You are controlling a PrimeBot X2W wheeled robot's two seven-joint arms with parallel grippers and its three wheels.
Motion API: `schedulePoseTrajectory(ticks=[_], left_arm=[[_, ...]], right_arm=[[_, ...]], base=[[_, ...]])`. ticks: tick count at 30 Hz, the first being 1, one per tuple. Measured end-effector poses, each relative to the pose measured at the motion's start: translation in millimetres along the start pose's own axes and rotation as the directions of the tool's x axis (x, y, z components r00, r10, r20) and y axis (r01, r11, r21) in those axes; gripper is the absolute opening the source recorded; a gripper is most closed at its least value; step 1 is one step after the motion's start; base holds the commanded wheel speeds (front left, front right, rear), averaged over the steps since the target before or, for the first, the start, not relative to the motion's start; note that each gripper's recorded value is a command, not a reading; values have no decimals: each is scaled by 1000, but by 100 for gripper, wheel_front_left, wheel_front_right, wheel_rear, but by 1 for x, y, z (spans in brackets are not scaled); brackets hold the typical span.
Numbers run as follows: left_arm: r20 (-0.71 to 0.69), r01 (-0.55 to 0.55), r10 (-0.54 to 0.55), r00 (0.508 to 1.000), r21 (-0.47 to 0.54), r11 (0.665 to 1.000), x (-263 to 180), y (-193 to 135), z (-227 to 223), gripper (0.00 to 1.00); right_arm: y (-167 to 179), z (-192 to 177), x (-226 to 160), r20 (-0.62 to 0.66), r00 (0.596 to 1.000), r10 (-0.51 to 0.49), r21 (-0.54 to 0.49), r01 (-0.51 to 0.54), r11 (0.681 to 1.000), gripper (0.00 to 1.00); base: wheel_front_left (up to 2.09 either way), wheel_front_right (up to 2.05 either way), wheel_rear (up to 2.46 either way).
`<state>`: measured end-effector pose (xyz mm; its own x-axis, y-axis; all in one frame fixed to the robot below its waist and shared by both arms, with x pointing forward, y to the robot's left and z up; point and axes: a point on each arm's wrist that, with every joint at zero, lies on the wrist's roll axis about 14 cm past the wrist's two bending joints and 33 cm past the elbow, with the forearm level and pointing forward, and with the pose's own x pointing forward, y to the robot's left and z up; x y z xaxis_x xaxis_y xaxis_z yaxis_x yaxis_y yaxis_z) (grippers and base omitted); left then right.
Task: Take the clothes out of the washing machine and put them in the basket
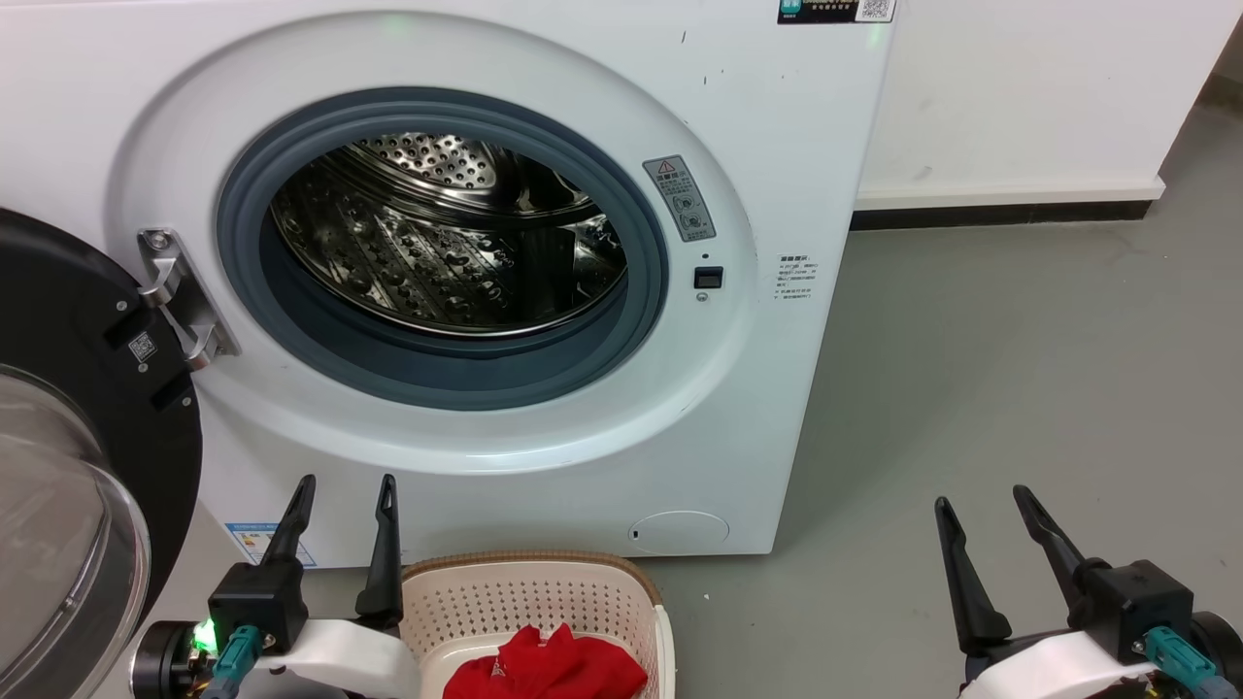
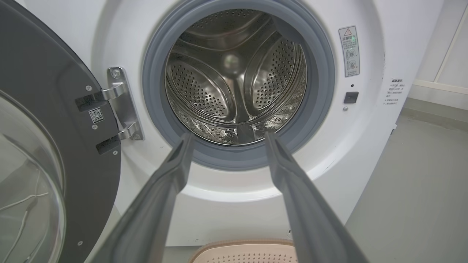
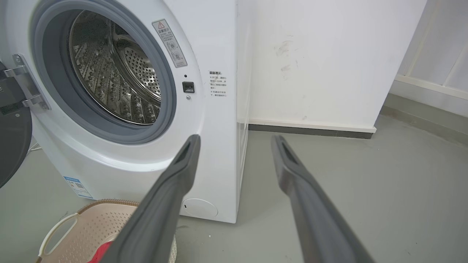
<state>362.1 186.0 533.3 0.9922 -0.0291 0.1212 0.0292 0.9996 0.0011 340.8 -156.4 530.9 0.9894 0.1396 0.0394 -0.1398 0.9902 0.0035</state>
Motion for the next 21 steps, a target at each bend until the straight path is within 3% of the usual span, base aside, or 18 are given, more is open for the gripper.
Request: schedulePoseTrajectory(ticks=[19,20,21], left_arm=[[-6,-7,7,1000,-6,1000,2,2,-1,100],[-12,-9,9,1000,-7,1000,1,2,-3,0],[-12,-9,9,1000,-7,1000,1,2,-3,0]], right_arm=[[0,-3,0,-2,1000,0,11,0,1000,100],[0,-5,0,-9,1000,0,12,0,1000,0],[0,-5,0,-9,1000,0,12,0,1000,0]], base=[[0,0,0],[0,0,0],[0,0,0]])
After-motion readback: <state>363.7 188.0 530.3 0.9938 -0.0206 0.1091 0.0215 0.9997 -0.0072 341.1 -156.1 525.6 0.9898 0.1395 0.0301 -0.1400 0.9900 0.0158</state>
